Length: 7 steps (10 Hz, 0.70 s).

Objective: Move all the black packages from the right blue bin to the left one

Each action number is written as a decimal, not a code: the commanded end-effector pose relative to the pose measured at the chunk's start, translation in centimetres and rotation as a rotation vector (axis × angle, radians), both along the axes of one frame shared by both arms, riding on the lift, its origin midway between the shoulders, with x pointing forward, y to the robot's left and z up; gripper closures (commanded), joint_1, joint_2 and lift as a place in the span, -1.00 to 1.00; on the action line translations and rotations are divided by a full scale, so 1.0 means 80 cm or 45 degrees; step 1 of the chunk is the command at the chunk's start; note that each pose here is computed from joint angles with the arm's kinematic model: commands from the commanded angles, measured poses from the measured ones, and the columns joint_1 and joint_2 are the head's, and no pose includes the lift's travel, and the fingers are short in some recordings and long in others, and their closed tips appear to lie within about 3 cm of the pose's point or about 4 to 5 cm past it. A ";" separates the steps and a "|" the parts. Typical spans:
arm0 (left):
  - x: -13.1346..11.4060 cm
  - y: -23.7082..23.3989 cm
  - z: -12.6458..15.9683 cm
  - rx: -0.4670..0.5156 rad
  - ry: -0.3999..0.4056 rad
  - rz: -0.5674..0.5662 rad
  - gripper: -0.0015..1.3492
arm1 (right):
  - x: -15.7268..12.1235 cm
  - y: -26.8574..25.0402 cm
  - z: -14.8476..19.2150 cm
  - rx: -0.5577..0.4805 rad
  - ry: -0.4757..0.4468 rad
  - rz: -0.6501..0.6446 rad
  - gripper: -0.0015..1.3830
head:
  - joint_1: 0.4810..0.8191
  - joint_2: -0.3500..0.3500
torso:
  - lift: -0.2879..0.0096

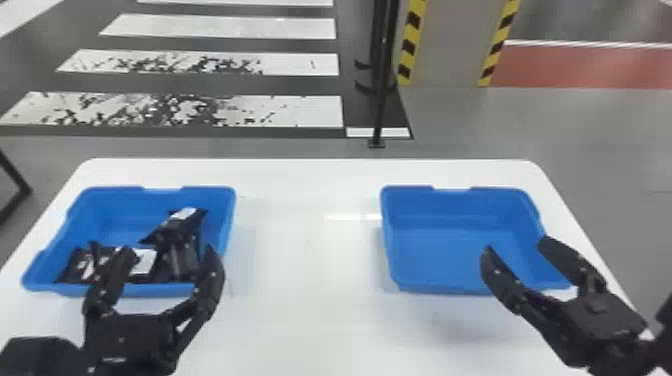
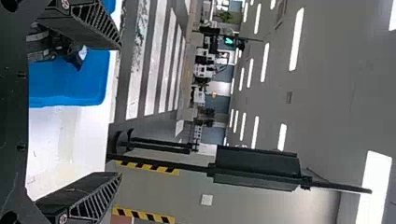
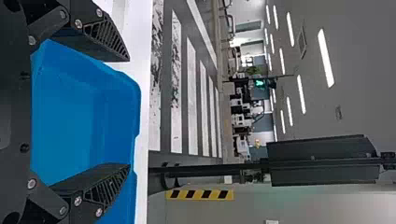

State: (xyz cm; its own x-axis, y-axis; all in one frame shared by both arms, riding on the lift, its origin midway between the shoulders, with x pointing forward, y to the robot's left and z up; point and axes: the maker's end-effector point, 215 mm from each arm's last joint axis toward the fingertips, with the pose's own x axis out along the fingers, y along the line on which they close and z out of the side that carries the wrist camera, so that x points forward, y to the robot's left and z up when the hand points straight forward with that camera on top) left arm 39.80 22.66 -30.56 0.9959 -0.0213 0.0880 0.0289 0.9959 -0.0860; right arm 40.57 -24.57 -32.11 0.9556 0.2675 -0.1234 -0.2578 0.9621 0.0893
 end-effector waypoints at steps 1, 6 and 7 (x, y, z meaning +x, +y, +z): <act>0.000 -0.001 0.010 0.044 -0.033 0.000 -0.91 | 0.000 0.000 0.002 -0.002 -0.005 0.000 -0.64 | 0.27 -0.08 | -0.01; -0.003 0.007 0.021 0.075 -0.072 0.018 -0.91 | -0.001 0.000 0.006 -0.003 -0.018 0.000 -0.64 | 0.27 -0.06 | -0.01; -0.003 0.007 0.018 0.070 -0.063 0.019 -0.91 | -0.001 0.000 0.005 -0.003 -0.015 0.000 -0.64 | 0.27 -0.05 | -0.01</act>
State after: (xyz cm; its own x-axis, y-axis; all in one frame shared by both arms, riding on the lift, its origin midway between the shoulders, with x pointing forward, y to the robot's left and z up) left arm 39.53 23.24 -29.00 0.9900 -0.0127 0.1406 0.0167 0.9995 -0.0270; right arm 40.51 -24.56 -31.69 0.9572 0.2672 -0.1115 -0.2589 0.9623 0.0835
